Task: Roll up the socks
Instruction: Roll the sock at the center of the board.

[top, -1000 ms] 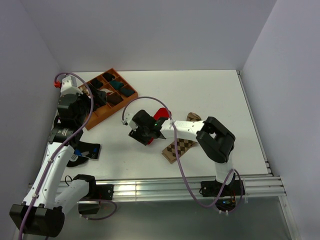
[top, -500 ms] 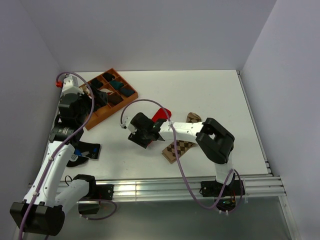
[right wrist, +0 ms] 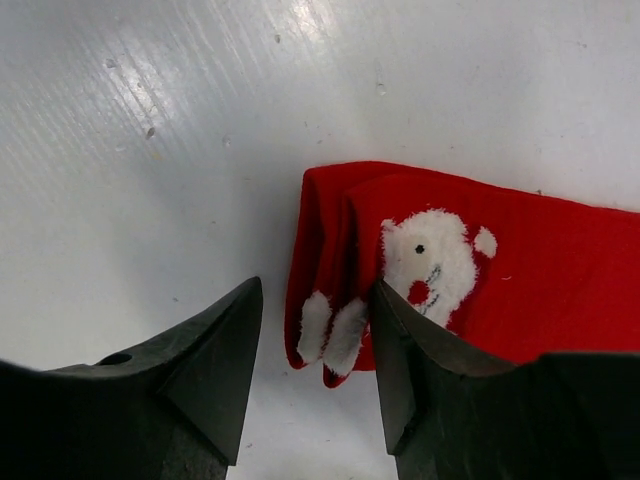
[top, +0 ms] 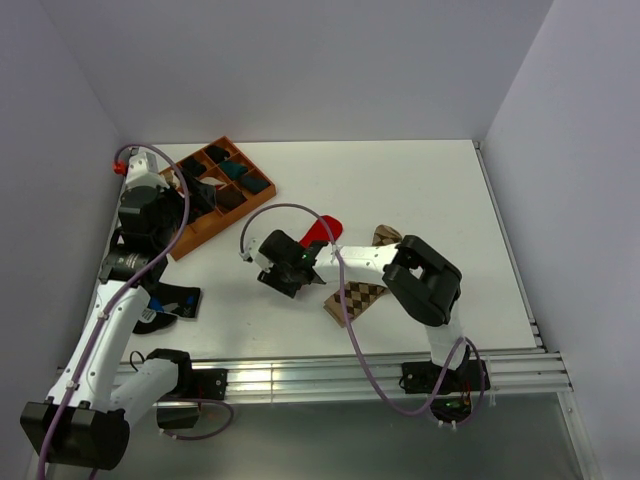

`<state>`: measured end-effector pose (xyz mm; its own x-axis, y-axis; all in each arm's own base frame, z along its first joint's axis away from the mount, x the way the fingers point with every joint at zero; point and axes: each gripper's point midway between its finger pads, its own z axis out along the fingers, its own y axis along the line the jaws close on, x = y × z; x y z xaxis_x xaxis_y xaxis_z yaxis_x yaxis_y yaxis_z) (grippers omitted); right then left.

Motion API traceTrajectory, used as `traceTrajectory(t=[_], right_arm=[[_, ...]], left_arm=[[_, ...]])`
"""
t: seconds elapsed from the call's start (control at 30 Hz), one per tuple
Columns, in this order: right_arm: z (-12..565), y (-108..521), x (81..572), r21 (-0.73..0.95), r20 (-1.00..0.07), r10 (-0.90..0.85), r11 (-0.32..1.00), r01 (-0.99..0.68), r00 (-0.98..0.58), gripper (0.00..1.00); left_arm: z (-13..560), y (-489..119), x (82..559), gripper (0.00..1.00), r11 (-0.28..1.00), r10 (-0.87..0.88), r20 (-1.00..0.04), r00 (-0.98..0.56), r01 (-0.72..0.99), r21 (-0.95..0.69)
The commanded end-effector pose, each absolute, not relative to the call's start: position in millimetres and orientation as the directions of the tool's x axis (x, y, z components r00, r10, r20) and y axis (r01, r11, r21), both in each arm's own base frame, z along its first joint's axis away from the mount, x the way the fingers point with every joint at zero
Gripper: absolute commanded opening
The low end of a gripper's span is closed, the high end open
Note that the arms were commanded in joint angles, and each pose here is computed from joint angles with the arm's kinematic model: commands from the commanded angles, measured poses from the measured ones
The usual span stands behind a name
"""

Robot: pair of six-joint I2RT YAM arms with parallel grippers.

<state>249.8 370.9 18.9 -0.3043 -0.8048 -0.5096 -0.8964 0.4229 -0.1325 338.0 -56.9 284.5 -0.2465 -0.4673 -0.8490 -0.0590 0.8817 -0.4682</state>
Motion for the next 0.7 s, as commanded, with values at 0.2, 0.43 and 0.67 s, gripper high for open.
traceTrajectory(t=[0.2,0.43,0.67], right_arm=[[20.2,363.3,255.5,-0.190,-0.499,-0.816,0.432,-0.882,-0.292,0.19],[45.2,358.6,221.2,0.068,-0.556,-0.776,0.313,-0.947,-0.297,0.09],[61.5,340.9,206.4,0.391,-0.506,-0.730,0.281,-0.877,-0.459,0.07]], left_arm=[[283.8,-61.6,342.5,0.92,0.870,-0.485,-0.838,-0.251,-0.041,-0.492],[275.0,-80.8,341.5,0.61,0.791,-0.590,-0.758,-0.277,-0.011,-0.612],[245.5,-141.2,318.9,0.50,0.746,-0.622,-0.748,-0.234,0.116,-0.656]])
